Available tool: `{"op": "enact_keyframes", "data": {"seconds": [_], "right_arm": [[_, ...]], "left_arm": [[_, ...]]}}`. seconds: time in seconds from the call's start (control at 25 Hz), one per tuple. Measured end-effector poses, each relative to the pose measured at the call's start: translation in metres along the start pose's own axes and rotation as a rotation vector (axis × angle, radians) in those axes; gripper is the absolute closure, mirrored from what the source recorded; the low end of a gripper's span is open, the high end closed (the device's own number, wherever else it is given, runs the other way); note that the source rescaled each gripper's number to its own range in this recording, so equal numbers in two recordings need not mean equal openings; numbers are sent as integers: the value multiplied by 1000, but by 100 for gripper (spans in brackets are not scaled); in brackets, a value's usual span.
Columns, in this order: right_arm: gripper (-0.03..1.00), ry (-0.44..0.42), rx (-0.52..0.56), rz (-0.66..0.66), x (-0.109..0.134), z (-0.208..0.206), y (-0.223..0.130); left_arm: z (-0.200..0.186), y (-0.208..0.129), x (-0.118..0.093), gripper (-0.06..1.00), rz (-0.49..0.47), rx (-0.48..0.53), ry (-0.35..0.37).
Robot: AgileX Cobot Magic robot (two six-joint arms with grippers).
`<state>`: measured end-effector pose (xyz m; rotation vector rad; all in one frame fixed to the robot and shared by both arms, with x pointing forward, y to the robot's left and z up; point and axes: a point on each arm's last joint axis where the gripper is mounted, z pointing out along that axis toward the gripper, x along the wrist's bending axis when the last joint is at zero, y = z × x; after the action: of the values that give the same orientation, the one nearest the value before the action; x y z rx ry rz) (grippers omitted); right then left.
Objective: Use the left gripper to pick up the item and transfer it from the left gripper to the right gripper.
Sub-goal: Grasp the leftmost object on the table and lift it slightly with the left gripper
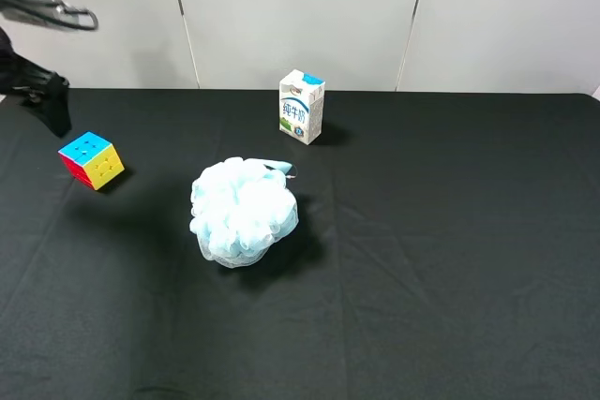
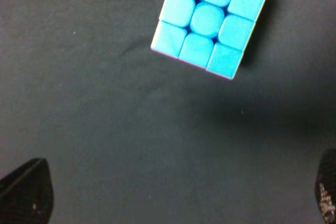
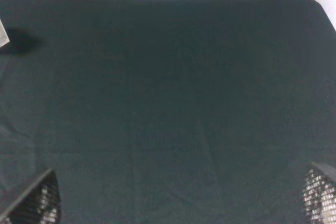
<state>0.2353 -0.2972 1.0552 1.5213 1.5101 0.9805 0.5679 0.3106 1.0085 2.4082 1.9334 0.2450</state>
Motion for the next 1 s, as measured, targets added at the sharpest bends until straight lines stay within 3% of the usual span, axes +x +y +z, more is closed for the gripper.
{"op": "enact_keyframes", "data": {"seconds": [0.56,1.0], "right_arm": [[-3,0,0,0,0,0,0],[-3,0,0,0,0,0,0]], "left_arm": [[87,28,-1,-6,89,34,-33],[125,32,-8,-6,151,64,-101]]}}
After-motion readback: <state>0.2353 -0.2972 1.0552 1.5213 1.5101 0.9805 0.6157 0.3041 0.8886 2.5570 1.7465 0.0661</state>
